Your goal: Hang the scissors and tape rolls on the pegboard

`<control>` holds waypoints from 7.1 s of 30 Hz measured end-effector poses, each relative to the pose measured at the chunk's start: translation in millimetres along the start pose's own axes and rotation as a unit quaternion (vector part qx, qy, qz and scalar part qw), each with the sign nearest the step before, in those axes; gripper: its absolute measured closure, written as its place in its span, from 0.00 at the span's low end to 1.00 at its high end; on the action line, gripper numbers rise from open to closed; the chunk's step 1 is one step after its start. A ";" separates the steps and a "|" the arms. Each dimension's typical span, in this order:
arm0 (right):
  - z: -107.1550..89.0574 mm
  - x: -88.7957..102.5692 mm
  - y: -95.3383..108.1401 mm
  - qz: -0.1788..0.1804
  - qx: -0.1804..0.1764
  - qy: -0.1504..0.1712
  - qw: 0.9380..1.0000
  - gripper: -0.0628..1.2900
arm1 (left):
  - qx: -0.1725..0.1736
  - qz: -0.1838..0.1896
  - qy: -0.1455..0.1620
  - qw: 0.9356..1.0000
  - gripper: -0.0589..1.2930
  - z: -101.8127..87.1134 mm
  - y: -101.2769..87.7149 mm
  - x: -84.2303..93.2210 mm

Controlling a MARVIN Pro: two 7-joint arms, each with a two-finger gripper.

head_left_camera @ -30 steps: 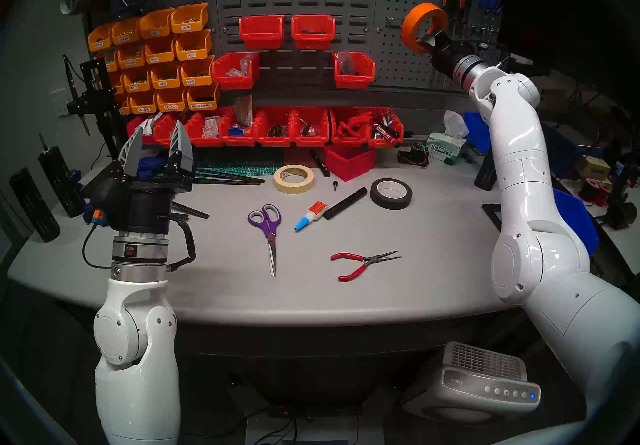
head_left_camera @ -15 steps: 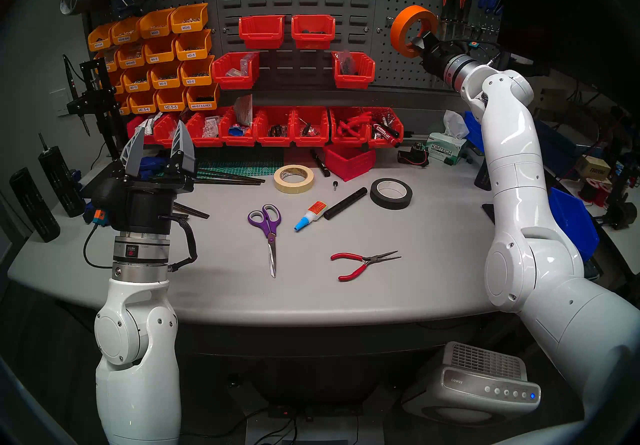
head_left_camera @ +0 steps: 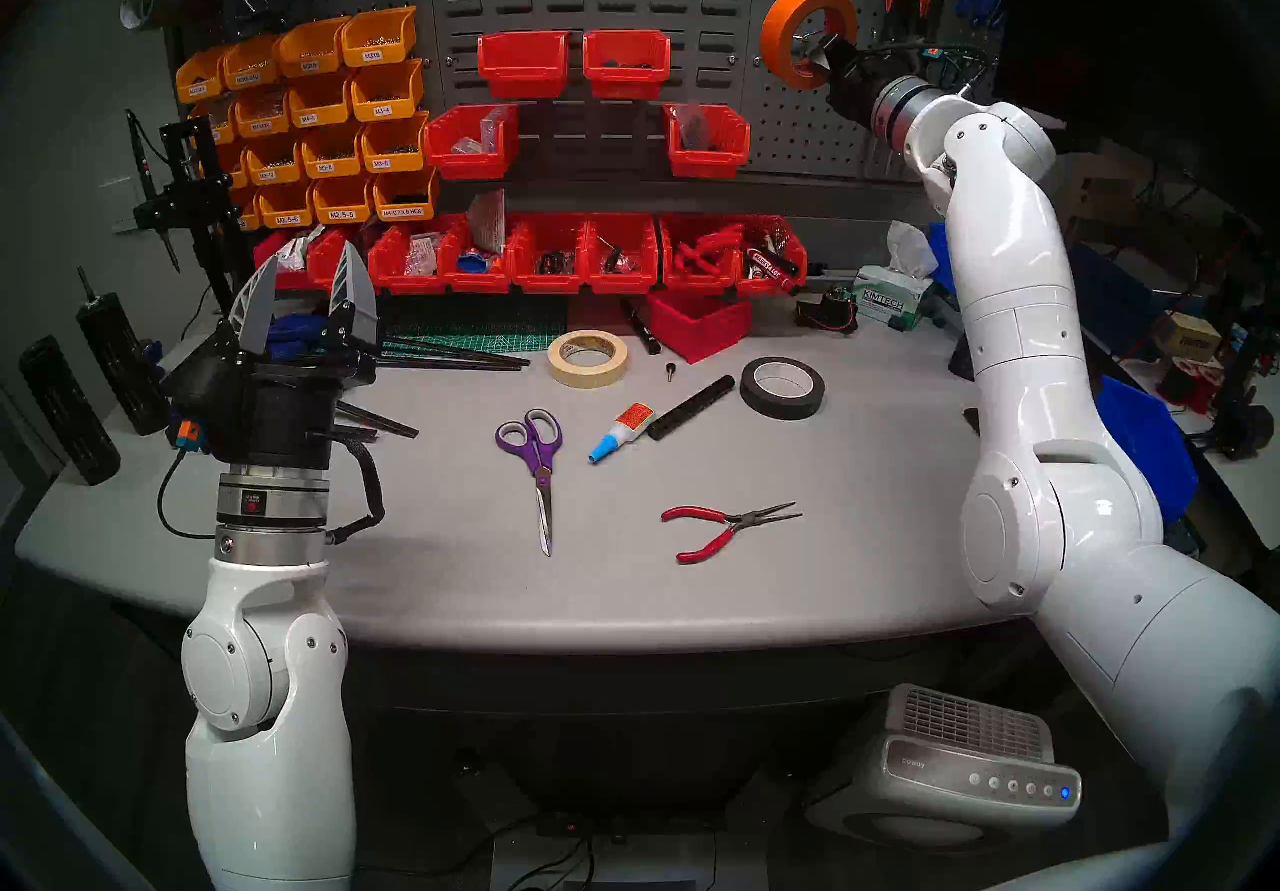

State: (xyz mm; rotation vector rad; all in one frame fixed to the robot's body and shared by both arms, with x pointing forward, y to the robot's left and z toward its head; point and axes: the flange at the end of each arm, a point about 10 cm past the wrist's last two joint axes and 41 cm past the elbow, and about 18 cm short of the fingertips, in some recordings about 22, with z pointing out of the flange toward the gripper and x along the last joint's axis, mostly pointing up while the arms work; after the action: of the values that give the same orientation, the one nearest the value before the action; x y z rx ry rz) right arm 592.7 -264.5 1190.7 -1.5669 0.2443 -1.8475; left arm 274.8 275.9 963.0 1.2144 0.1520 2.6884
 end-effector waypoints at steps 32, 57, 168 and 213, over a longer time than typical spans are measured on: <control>-0.1 -8.2 14.9 -0.003 -0.051 -0.001 0.999 0.88 | -0.002 -0.004 0.001 1.000 0.04 1.4 1.1 0.3; 15.6 5.3 13.3 -0.022 -0.072 0.008 0.997 0.88 | 0.000 -0.005 0.003 1.000 0.04 1.4 -2.5 1.8; -38.9 -28.4 27.0 -0.152 -0.069 -0.055 0.984 0.31 | -0.002 -0.016 0.005 1.000 0.04 -1.6 -5.7 4.7; -159.8 -107.6 -25.8 -0.207 0.151 -0.179 0.950 0.05 | -0.125 -0.044 -0.057 0.990 0.04 17.4 23.8 18.8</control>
State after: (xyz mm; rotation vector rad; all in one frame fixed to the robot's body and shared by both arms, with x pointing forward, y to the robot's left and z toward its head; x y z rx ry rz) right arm 438.6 -225.5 1079.0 -1.7836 -0.5463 -1.7455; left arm 272.8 256.9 992.3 1.2476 -0.1418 2.4653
